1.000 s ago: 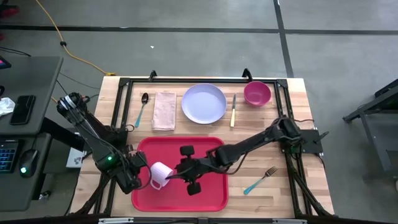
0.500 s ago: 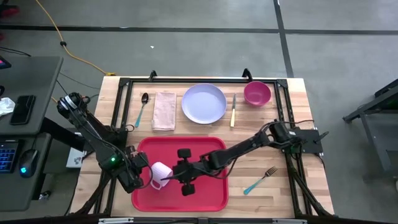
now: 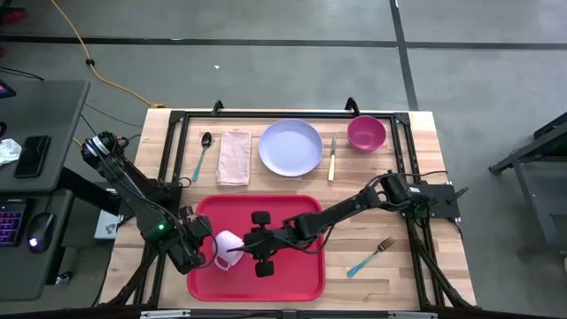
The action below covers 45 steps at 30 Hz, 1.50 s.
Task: Set up tray
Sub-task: Put the pink mug on the top left of the orange serving tray
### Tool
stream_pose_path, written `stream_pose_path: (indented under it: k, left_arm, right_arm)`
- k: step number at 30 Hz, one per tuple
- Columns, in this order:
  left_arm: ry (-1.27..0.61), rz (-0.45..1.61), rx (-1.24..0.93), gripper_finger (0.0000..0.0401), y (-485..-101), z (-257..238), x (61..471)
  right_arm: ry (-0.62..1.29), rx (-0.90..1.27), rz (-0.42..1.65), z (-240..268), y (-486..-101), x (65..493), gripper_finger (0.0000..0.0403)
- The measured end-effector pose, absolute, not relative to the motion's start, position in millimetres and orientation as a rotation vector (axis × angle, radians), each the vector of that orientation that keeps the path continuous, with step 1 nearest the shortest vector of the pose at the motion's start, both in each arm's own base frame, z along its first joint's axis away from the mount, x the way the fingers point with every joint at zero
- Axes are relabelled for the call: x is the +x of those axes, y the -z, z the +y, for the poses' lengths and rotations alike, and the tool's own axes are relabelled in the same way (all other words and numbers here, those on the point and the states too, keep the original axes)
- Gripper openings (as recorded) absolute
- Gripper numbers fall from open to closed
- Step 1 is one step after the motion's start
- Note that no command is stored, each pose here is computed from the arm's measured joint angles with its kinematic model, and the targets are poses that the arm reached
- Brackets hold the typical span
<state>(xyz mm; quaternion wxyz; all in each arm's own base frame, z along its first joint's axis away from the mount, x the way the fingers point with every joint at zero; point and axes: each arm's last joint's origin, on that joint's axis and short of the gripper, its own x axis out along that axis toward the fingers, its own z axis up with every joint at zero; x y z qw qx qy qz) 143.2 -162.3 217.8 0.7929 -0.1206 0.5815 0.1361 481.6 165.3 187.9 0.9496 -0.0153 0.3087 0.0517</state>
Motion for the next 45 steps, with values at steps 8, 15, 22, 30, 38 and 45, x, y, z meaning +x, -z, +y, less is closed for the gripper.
stream_pose_path:
  k: [8,15,22,30,38,45]
  left_arm:
    - [-0.297,1.253,-0.254,0.0063,-218,-162,143]
    - [-0.306,1.23,-0.246,0.0062,-218,-162,143]
    - [-0.305,1.22,-0.248,0.0062,-215,-163,145]
    - [-0.223,1.228,-0.353,0.0062,-181,-164,143]
    - [-0.242,1.201,-0.362,0.0062,-176,-162,143]
    - [-0.248,1.189,-0.357,0.0062,-176,-162,143]
  right_arm:
    - [-0.103,-0.016,0.633,167,-173,486,0.0108]
    - [-0.066,-0.006,0.632,166,-157,491,0.0108]
    - [-0.015,-0.015,0.637,163,-148,493,0.0108]
    - [-0.009,0.016,0.595,163,-151,495,0.0108]
    - [0.027,0.042,0.583,157,-152,498,0.01]
    - [0.04,0.053,0.562,149,-154,501,0.0044]
